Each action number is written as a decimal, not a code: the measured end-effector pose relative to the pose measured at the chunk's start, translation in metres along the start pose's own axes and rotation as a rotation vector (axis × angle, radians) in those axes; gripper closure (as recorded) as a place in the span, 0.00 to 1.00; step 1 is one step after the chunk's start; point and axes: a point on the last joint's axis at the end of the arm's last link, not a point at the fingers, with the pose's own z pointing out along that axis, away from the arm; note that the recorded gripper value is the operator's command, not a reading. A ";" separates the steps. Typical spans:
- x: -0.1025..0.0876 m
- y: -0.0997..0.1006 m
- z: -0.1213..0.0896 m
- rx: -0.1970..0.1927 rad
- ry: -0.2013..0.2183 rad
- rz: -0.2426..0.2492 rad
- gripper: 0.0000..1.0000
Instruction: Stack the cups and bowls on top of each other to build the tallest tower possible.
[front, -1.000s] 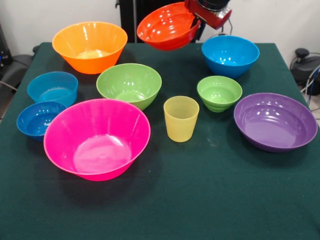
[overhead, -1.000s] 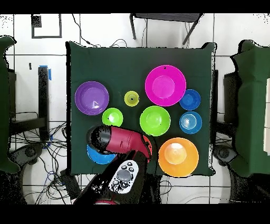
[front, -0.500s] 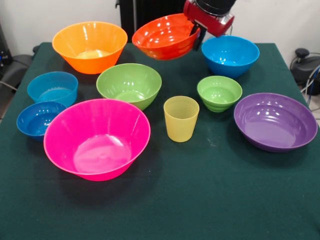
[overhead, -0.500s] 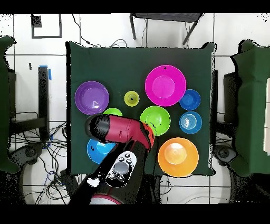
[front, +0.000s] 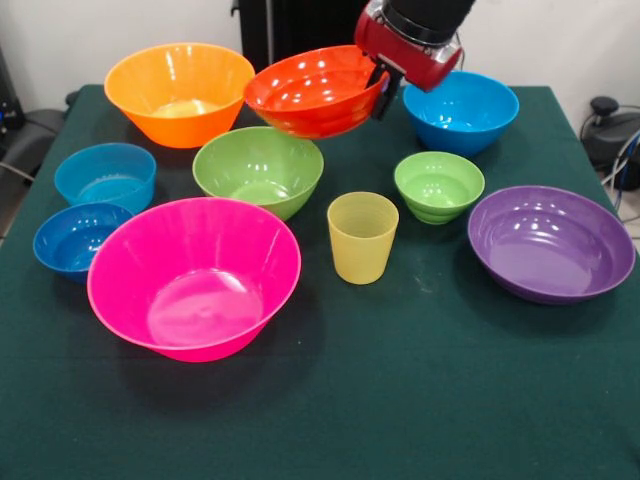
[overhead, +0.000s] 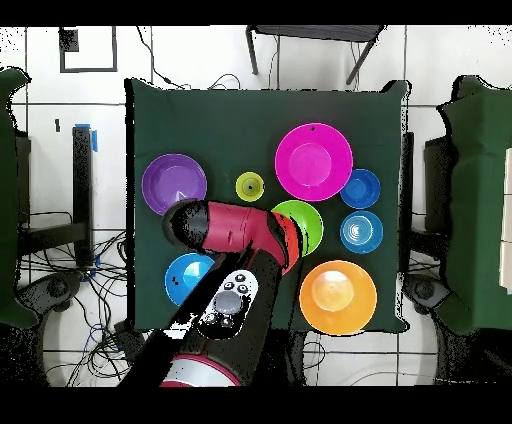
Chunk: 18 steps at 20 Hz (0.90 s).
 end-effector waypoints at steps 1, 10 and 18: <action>-0.006 0.000 0.000 0.005 -0.014 -0.008 1.00; -0.039 -0.001 0.011 0.030 -0.070 -0.045 1.00; -0.057 -0.011 0.034 0.060 -0.071 -0.055 1.00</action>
